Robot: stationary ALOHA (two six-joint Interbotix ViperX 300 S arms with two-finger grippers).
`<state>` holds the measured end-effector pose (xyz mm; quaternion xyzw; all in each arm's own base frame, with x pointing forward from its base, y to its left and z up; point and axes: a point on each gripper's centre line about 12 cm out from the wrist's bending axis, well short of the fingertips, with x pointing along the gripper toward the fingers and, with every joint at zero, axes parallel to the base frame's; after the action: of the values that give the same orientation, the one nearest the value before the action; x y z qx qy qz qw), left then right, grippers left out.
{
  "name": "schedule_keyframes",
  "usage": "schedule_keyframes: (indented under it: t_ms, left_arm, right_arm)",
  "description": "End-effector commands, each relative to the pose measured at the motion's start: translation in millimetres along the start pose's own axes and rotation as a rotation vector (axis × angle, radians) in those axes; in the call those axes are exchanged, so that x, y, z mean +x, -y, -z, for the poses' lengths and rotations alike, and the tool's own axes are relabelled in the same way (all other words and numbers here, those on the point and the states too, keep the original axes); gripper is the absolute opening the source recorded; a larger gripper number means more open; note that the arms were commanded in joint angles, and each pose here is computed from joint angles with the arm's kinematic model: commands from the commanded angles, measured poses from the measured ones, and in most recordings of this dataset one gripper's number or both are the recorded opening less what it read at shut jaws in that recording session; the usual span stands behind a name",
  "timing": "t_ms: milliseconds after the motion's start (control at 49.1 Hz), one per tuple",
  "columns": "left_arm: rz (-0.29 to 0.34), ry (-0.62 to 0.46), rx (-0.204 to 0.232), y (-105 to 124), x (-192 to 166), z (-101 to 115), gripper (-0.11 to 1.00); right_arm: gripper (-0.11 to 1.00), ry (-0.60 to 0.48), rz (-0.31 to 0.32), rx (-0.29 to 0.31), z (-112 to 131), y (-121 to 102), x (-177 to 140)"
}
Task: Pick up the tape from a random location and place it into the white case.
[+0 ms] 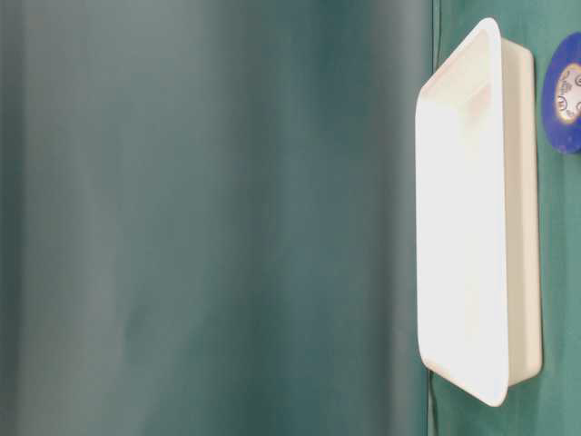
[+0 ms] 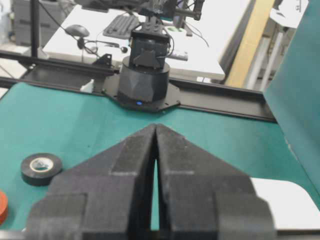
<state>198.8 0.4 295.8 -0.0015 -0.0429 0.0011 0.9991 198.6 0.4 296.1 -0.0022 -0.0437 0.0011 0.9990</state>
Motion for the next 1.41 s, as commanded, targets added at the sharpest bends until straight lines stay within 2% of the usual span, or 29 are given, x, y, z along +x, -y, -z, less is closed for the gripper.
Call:
schedule_keyframes:
  t_ms: [0, 244, 733, 815, 856, 937, 1100, 1182, 1243, 1385]
  left_arm:
    - [-0.002, 0.0, -0.009, -0.2, 0.7, -8.4, 0.01]
    - [-0.002, -0.037, -0.012, -0.2, 1.7, -7.0, 0.01]
    - [-0.002, -0.041, -0.012, -0.2, 2.3, -5.6, 0.01]
    - [-0.002, -0.046, -0.011, -0.1, 3.0, -4.6, 0.05]
    - [-0.002, -0.049, -0.014, -0.2, 3.5, -3.9, 0.09]
    - [-0.002, -0.054, -0.018, -0.2, 4.2, -2.9, 0.24]
    - [-0.004, -0.055, -0.052, -0.2, 4.4, -2.6, 0.73]
    - [-0.004, -0.06, -0.056, -0.2, 4.4, -2.1, 0.92]
    - [-0.005, -0.061, -0.055, -0.5, 4.4, -1.9, 0.99]
    - [-0.004, -0.061, -0.055, -0.2, 4.4, -1.9, 0.99]
  right_arm:
    - [0.0, 0.0, 0.008, -0.001, -2.8, 1.6, 3.1]
    - [0.0, -0.112, 0.011, 0.0, 4.0, 2.2, 5.3]
    - [0.0, -0.075, 0.011, -0.001, -4.8, 2.3, 5.2]
    - [0.01, -0.074, 0.011, 0.001, -5.2, 2.2, 4.9]
    - [0.05, -0.074, 0.012, 0.002, -5.2, 2.6, 4.9]
    - [0.25, -0.074, 0.02, 0.011, -5.2, 3.9, 4.9]
    - [0.73, -0.081, 0.035, 0.02, -3.8, 7.0, 5.5]
    - [0.9, -0.081, 0.038, 0.018, -4.1, 7.6, 5.9]
    - [0.91, -0.08, 0.04, 0.02, -4.4, 7.9, 5.6]
    - [0.9, -0.075, 0.039, 0.018, -6.2, 7.9, 5.4]
